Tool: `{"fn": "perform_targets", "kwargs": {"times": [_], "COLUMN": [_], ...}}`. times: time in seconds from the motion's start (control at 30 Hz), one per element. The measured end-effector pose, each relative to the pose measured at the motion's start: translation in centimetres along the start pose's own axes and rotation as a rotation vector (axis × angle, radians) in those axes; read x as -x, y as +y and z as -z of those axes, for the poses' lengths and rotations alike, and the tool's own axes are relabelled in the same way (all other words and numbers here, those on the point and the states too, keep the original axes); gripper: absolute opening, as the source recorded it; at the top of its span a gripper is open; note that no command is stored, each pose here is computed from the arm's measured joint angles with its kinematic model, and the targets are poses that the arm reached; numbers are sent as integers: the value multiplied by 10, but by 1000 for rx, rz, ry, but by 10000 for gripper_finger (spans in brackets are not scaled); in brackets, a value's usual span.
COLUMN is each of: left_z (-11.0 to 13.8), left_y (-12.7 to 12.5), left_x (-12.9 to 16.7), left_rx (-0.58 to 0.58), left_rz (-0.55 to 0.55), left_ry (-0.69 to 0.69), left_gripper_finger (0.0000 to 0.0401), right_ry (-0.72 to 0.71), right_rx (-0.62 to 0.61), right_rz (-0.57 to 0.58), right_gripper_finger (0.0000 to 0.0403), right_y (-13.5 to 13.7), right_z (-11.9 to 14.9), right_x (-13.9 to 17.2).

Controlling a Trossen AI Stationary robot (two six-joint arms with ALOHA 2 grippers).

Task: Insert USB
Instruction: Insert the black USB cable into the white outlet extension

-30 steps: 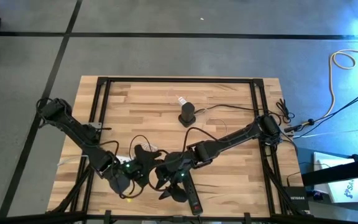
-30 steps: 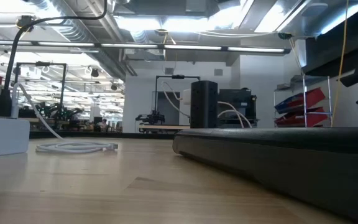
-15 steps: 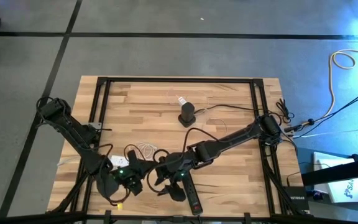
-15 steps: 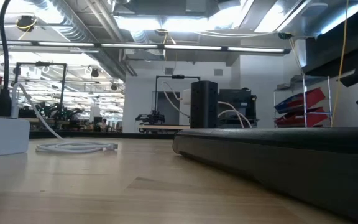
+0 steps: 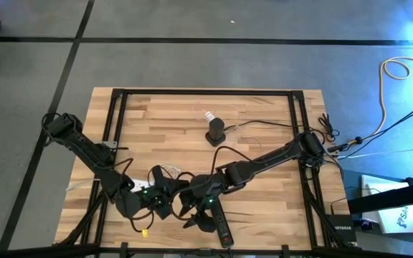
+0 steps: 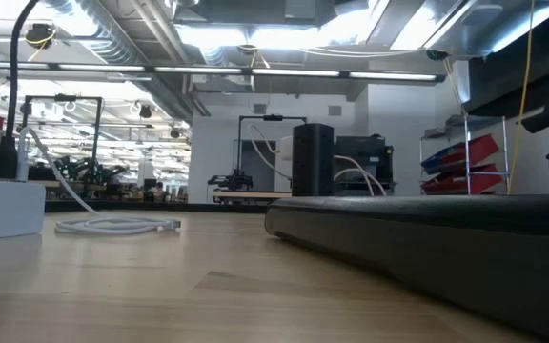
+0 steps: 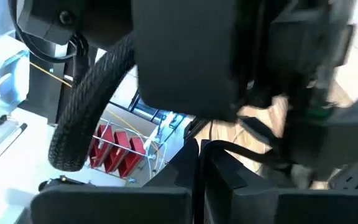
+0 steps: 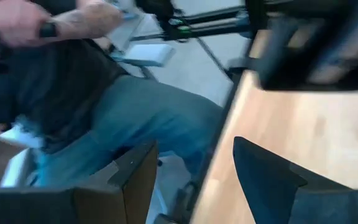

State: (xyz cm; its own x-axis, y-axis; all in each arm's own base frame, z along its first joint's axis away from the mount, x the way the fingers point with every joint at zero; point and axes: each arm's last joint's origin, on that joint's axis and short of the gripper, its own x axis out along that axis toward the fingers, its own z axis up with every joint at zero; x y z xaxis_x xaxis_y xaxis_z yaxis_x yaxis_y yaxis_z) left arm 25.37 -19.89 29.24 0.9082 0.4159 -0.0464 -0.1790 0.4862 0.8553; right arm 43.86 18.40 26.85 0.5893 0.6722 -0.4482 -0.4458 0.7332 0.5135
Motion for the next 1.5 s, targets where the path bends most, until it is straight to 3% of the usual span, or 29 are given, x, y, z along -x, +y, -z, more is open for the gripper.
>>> {"fn": "perform_targets", "kwargs": {"times": [0.23,0.5,0.63,0.87,1.0,1.17,1.5], "left_z": [1,-9,-17,-20,-19,-16,-15], "left_y": [2,-6,-4,-5,-7,-10,-12], "left_x": [-2,31,49,62,63,63,66], "left_rx": [29,37,142,164,179,140,129], "left_rz": [-10,5,8,6,13,15,2], "left_ry": [14,-19,-60,-66,-64,-52,-33], "left_gripper_finger": [0,0,0,0,0,0,0], "right_ry": [-3,-4,-62,-235,-299,-279,-189], "right_rx": [4,111,201,267,240,194,234], "right_rz": [-6,-141,-212,-230,-194,-217,-437], "right_gripper_finger": [193,193,193,193,193,193,193], "right_y": [-1,13,24,30,31,29,41], "right_z": [0,-4,-15,-44,-55,-55,-51], "right_x": [0,4,17,49,66,69,69]}}
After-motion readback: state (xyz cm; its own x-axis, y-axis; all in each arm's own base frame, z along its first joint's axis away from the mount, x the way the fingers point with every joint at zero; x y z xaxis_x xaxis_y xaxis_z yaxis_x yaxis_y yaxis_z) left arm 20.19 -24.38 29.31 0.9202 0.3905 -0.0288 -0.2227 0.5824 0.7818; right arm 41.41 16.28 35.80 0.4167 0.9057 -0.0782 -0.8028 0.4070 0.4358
